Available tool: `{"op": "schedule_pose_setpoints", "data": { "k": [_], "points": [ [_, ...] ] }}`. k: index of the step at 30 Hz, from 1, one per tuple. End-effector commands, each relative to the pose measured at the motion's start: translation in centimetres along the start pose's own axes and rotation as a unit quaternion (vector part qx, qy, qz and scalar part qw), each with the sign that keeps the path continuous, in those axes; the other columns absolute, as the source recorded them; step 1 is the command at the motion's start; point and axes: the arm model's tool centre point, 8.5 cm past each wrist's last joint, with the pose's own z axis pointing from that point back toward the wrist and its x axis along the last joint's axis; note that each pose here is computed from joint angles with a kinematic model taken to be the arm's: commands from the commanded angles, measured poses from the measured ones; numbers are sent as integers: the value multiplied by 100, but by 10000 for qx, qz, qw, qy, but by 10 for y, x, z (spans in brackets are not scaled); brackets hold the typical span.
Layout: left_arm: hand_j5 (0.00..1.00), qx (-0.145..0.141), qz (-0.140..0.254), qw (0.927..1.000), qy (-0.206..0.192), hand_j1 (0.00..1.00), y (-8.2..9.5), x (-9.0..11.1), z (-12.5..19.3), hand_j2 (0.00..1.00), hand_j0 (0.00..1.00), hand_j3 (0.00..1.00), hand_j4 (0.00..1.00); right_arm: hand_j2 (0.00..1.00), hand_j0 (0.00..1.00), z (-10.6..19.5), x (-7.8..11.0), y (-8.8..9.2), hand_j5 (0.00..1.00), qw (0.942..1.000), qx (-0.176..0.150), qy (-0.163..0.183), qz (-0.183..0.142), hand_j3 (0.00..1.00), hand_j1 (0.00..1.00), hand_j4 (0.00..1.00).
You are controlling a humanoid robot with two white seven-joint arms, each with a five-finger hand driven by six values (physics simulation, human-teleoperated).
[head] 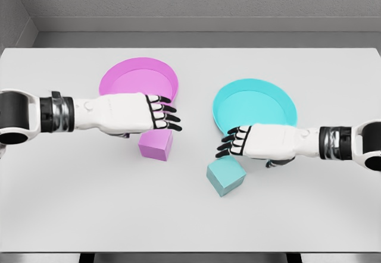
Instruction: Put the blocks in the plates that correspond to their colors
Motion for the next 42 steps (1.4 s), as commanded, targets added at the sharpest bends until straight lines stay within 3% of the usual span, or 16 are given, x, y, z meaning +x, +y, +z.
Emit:
{"op": "schedule_pose_setpoints", "data": {
  "k": [1, 5, 9, 13, 21, 25, 26, 28, 37, 39, 42],
  "points": [
    [100, -118, 36, 9999, -38, 100, -4, 2, -3, 100, 100, 100, 100, 100, 100, -7, 6, 4, 100, 9999, 37, -126, -52, 100, 100, 100],
    [100, -312, -47, 9995, -57, 100, -13, 5, -8, 100, 100, 100, 100, 100, 100, -8, 5, -2, 100, 9999, -43, -130, -15, 100, 100, 100],
    [100, -329, -59, 9994, -43, 100, -14, 4, -8, 100, 100, 100, 100, 100, 100, -11, 3, -17, 100, 9996, -196, -160, 93, 100, 100, 100],
    [100, -405, -92, 9991, 2, 100, -17, 2, -8, 100, 100, 100, 100, 100, 100, -12, 5, -17, 100, 9996, -198, -194, 92, 100, 100, 100],
    [100, -558, -176, 9983, 1, 100, -25, 4, -14, 100, 100, 100, 100, 100, 100, -39, 30, 14, 100, 9969, 281, -726, -100, 100, 100, 100],
    [100, -553, -155, 9983, -39, 100, -26, 5, -20, 100, 100, 100, 100, 100, 100, -41, 32, 18, 100, 9963, 356, -776, -101, 100, 100, 100],
    [100, -529, -156, 9985, -58, 100, -25, 6, -22, 100, 100, 100, 100, 97, 97, -40, 31, 16, 97, 9965, 345, -755, -87, 97, 97, 97],
    [100, -544, -166, 9984, -56, 100, -26, 6, -22, 100, 100, 100, 100, 82, 82, -39, 28, 12, 82, 9970, 297, -715, -61, 82, 82, 82],
    [100, -629, -159, 9979, -47, 100, -34, 5, -34, 100, 100, 100, 100, 73, 73, -20, 10, -12, 73, 9994, -80, -340, 61, 73, 73, 73],
    [100, -626, -158, 9979, -53, 100, -34, 5, -34, 100, 100, 100, 100, 73, 73, -17, 11, -18, 73, 9984, -282, -466, -152, 73, 73, 73],
    [99, -632, -157, 9979, -49, 99, -34, 5, -33, 99, 99, 99, 99, 73, 73, -7, 4, -26, 73, 9986, -398, -331, -112, 73, 73, 73]
  ]
}}
